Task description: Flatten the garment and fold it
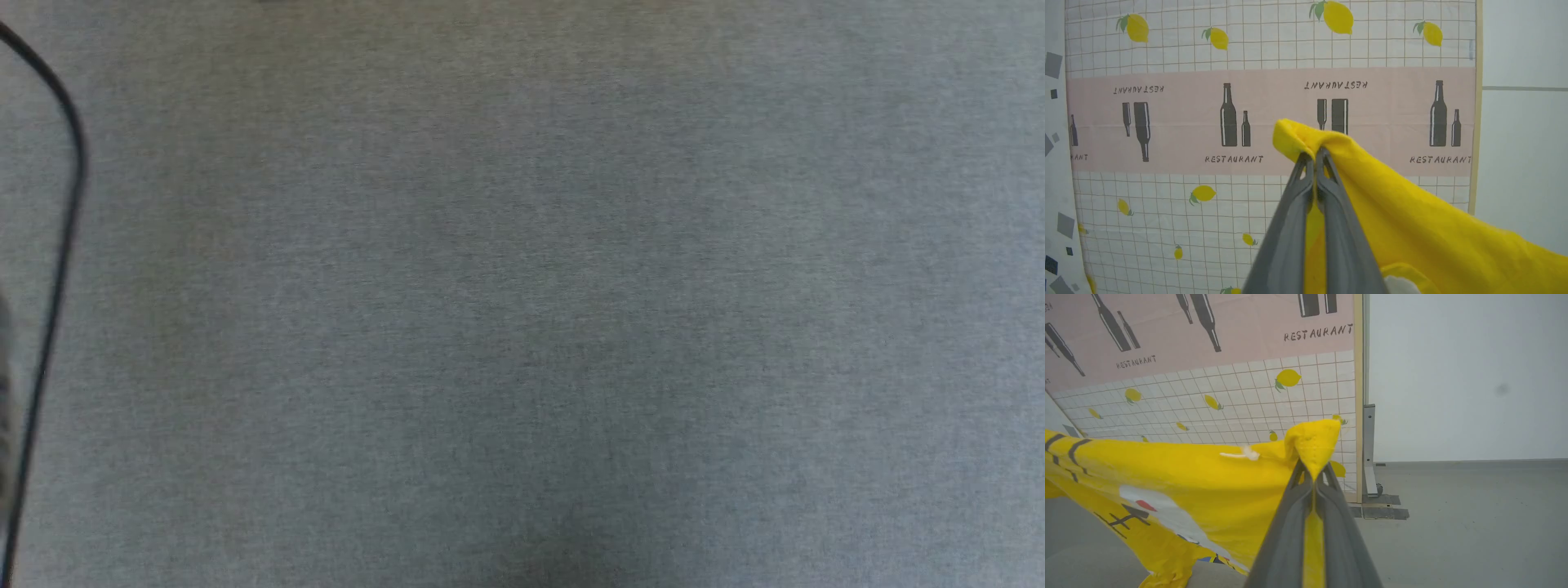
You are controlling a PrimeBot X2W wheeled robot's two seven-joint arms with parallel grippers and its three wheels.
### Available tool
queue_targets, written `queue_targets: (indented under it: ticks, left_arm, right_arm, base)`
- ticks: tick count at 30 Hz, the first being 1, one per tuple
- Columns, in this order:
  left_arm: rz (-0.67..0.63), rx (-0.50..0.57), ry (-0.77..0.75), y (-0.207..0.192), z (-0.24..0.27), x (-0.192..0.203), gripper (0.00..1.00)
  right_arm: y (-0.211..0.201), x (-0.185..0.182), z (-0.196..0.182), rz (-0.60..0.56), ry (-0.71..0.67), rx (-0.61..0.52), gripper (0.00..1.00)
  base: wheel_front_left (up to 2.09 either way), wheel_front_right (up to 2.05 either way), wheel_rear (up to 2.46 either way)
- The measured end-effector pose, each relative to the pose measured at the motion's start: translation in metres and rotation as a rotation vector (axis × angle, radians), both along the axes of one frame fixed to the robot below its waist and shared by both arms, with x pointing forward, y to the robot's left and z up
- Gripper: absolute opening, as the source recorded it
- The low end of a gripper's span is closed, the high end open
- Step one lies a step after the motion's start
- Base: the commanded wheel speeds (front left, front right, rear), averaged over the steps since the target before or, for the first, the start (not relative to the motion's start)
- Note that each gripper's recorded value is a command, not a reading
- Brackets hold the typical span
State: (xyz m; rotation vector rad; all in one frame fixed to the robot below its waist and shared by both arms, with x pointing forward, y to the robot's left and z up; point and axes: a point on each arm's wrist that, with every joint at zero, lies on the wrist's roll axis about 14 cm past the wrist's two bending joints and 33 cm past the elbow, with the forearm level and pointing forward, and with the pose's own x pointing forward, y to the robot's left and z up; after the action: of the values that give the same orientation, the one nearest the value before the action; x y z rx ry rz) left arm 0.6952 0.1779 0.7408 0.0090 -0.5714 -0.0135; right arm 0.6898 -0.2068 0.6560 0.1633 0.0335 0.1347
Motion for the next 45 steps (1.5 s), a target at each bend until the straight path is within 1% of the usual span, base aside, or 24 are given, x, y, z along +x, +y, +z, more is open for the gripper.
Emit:
queue_targets:
  ticks: [2, 3, 5, 8, 9, 11, 13, 17, 21, 25, 27, 29, 31, 34, 37, 40, 42, 45]
  left_arm:
    - [-0.006, 0.007, 0.068, 0.002, -0.031, 0.001, 0.00]
    - [-0.015, -0.022, 0.100, 0.003, -0.046, -0.002, 0.00]
    - [-0.025, -0.048, 0.157, 0.005, -0.071, -0.008, 0.00]
    - [-0.048, -0.127, 0.245, 0.007, -0.110, -0.030, 0.00]
    - [-0.052, -0.134, 0.268, 0.008, -0.120, -0.038, 0.00]
    - [-0.057, -0.196, 0.309, 0.012, -0.141, -0.064, 0.00]
    - [-0.053, -0.237, 0.344, 0.016, -0.159, -0.091, 0.00]
    - [-0.055, -0.283, 0.427, 0.015, -0.198, -0.162, 0.00]
    - [-0.015, -0.355, 0.528, 0.019, -0.239, -0.238, 0.00]
    - [0.068, -0.431, 0.607, 0.035, -0.266, -0.303, 0.00]
    - [0.076, -0.458, 0.678, 0.036, -0.281, -0.332, 0.00]
    - [0.091, -0.490, 0.748, 0.037, -0.295, -0.361, 0.00]
    - [0.108, -0.508, 0.824, 0.039, -0.309, -0.389, 0.00]
    - [0.111, -0.518, 0.897, 0.036, -0.320, -0.419, 0.00]
    - [0.116, -0.538, 0.949, 0.034, -0.327, -0.439, 0.00]
    - [0.111, -0.555, 0.973, 0.031, -0.327, -0.451, 0.00]
    - [0.110, -0.555, 0.953, 0.032, -0.320, -0.450, 0.00]
    - [0.090, -0.535, 0.898, 0.032, -0.303, -0.439, 0.00]
  right_arm:
    - [0.005, -0.007, -0.028, 0.029, 0.046, -0.002, 0.00]
    - [0.004, -0.013, -0.046, 0.038, 0.074, 0.002, 0.00]
    - [-0.001, -0.028, -0.075, 0.042, 0.122, -0.027, 0.00]
    - [-0.005, -0.059, -0.112, 0.048, 0.179, 0.059, 0.00]
    - [-0.004, -0.069, -0.120, 0.053, 0.191, 0.072, 0.00]
    - [0.000, -0.095, -0.137, 0.063, 0.218, 0.108, 0.00]
    - [0.003, -0.122, -0.152, 0.067, 0.242, 0.131, 0.00]
    - [0.008, -0.188, -0.186, 0.064, 0.324, 0.199, 0.00]
    - [0.011, -0.252, -0.217, 0.044, 0.421, 0.248, 0.00]
    - [-0.001, -0.298, -0.229, -0.004, 0.464, 0.271, 0.00]
    - [-0.006, -0.319, -0.235, -0.020, 0.493, 0.276, 0.00]
    - [-0.011, -0.338, -0.240, -0.026, 0.523, 0.246, 0.00]
    - [-0.015, -0.355, -0.241, -0.035, 0.540, 0.240, 0.00]
    - [-0.017, -0.375, -0.242, -0.044, 0.565, 0.253, 0.00]
    - [-0.019, -0.396, -0.245, -0.048, 0.601, 0.250, 0.00]
    - [-0.017, -0.413, -0.249, -0.039, 0.644, 0.245, 0.00]
    - [-0.017, -0.416, -0.245, -0.041, 0.641, 0.243, 0.00]
    - [-0.018, -0.409, -0.233, -0.043, 0.601, 0.223, 0.00]
  base:
    - [0.00, 0.00, 0.00]
    - [0.00, 0.00, 0.00]
    - [0.00, 0.00, 0.00]
    - [0.00, 0.00, 0.00]
    - [0.00, 0.00, 0.00]
    - [0.00, 0.00, 0.00]
    - [0.00, 0.00, 0.00]
    - [0.00, 0.00, 0.00]
    - [0.00, 0.00, 0.00]
    - [0.00, 0.00, 0.00]
    - [0.00, 0.00, 0.00]
    - [0.00, 0.00, 0.00]
    - [0.00, 0.00, 0.00]
    - [0.00, 0.00, 0.00]
    - [0.00, 0.00, 0.00]
    - [0.00, 0.00, 0.00]
    - [0.00, 0.00, 0.00]
    - [0.00, 0.00, 0.00]
